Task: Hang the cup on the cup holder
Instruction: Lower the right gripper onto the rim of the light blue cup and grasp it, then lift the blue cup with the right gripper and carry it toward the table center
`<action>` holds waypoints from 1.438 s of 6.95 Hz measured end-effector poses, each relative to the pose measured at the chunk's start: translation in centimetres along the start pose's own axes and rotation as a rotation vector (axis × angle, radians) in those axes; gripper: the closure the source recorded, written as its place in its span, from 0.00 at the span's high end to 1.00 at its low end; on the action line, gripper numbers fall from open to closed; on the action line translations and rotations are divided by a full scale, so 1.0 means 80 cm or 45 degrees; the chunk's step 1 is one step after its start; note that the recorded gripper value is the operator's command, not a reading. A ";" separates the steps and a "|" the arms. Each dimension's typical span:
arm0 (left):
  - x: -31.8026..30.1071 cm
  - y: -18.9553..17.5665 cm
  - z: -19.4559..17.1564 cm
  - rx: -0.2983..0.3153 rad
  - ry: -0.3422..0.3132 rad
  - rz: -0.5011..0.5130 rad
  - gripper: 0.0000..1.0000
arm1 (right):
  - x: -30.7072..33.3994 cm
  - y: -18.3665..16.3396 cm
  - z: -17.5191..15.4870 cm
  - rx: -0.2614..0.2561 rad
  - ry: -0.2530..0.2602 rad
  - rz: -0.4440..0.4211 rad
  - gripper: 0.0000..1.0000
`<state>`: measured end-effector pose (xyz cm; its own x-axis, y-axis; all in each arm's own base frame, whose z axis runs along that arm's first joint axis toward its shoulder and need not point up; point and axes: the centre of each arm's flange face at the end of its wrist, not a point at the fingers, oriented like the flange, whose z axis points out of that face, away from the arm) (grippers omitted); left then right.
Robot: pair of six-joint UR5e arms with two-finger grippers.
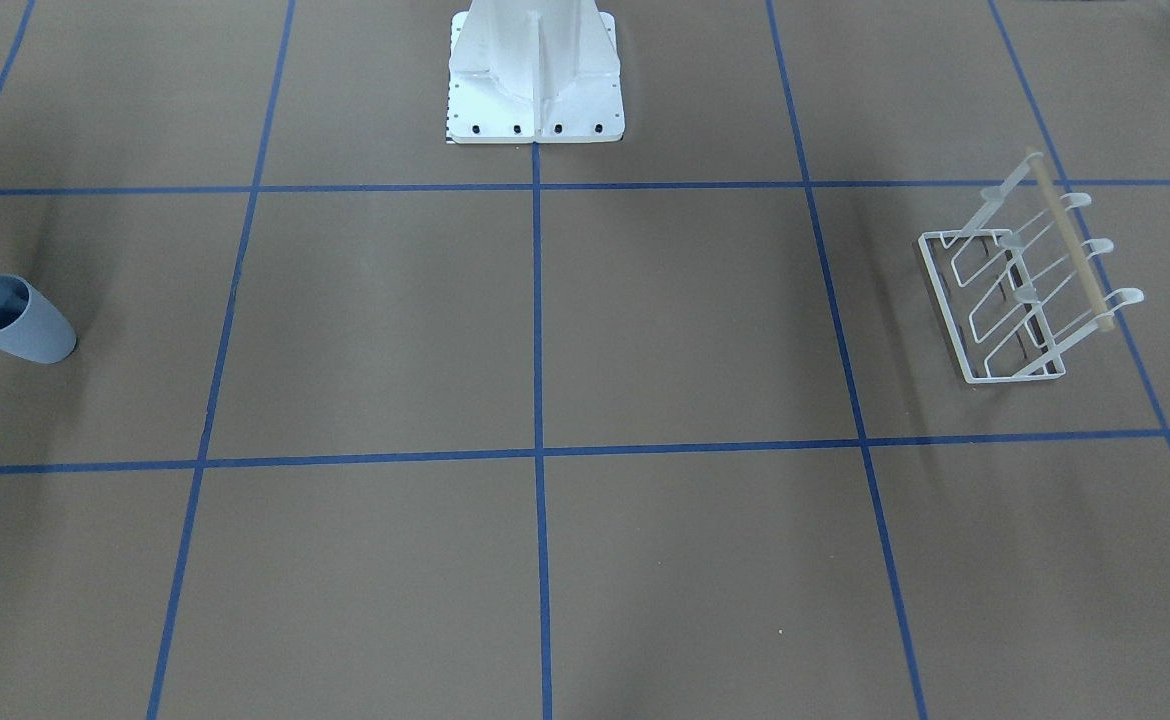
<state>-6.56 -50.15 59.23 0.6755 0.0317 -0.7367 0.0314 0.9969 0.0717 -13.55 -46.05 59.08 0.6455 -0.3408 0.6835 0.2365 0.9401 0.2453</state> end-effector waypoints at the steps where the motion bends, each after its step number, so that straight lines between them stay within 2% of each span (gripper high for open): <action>1: 0.001 0.000 -0.001 0.001 0.000 0.002 0.99 | -0.003 0.000 0.001 -0.002 0.000 -0.008 0.00; 3: 0.004 0.000 -0.003 0.006 0.002 0.007 0.99 | -0.007 -0.001 -0.016 0.020 -0.052 -0.013 0.00; 5: 0.012 -0.002 -0.007 0.013 0.034 0.014 0.99 | 0.005 -0.015 -0.061 0.077 -0.211 0.030 0.00; 7: 0.033 -0.005 -0.017 0.032 0.150 0.043 0.99 | -0.018 -0.086 -0.094 0.106 -0.401 0.065 0.00; 8: 0.045 -0.006 -0.025 0.076 0.196 0.101 0.99 | -0.041 -0.130 -0.113 0.113 -0.470 0.099 0.00; 10: 0.076 -0.020 -0.044 0.214 0.241 0.174 1.00 | -0.093 -0.194 -0.162 0.155 -0.520 0.139 0.00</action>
<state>-5.11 -51.33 52.23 0.5325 0.1935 -0.8240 0.0817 0.9572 0.2776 -12.61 -58.17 41.27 0.3160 -0.2331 0.9197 0.0795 0.9724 0.2192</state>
